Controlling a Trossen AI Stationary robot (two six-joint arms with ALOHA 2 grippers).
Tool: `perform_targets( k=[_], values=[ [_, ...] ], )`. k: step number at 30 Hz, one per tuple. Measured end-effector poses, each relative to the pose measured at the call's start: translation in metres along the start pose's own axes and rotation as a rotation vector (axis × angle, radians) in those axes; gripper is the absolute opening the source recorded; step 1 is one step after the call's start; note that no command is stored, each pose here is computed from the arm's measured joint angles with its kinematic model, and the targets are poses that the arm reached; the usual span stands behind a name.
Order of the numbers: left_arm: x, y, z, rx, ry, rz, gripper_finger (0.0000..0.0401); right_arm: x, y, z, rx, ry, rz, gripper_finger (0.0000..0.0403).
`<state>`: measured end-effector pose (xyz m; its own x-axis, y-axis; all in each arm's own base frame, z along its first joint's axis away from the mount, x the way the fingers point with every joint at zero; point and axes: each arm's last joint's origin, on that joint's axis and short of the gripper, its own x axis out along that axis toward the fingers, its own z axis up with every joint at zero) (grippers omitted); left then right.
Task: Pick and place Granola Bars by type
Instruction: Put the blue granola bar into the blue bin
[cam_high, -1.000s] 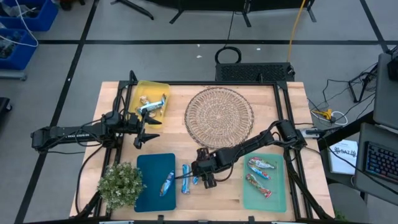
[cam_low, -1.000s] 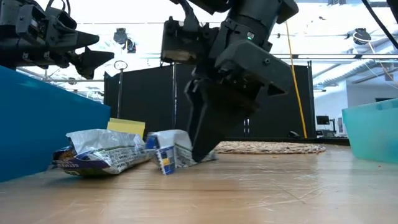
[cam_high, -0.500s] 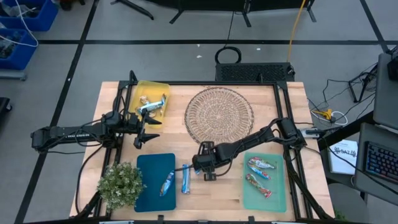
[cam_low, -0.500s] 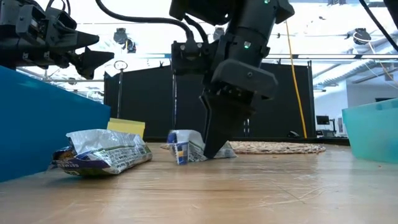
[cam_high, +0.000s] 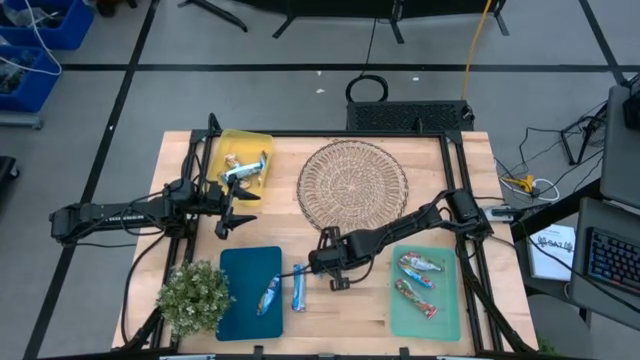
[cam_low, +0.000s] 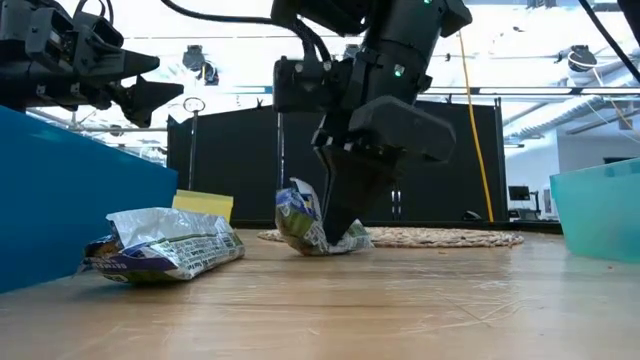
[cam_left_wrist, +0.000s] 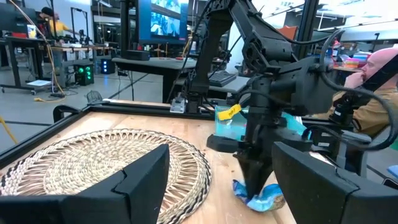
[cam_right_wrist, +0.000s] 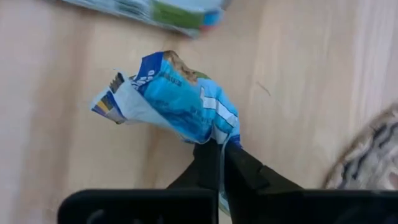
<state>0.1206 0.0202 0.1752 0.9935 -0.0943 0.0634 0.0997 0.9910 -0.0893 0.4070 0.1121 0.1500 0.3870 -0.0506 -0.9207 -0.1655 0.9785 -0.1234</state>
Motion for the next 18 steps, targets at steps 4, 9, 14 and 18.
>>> perform_targets(
  k=[4, 9, 14, 18],
  values=[
    [0.000, 0.000, 0.000, 0.000, 0.001, 0.000, 0.0283, -0.020, 0.004, 0.007, -0.042, -0.076, 0.006, 0.0000],
    [0.000, 0.000, 0.000, 0.000, 0.001, 0.000, 0.0283, -0.044, 0.007, 0.004, -0.102, -0.238, -0.004, 0.0000],
    [0.000, 0.000, 0.000, 0.000, 0.000, 0.000, 0.0283, -0.063, -0.001, -0.017, -0.076, -0.537, 0.092, 0.0000],
    [0.000, 0.000, 0.000, 0.000, 0.001, 0.000, 0.0283, -0.071, -0.008, -0.041, -0.092, -0.796, 0.152, 0.0000]
  ],
)
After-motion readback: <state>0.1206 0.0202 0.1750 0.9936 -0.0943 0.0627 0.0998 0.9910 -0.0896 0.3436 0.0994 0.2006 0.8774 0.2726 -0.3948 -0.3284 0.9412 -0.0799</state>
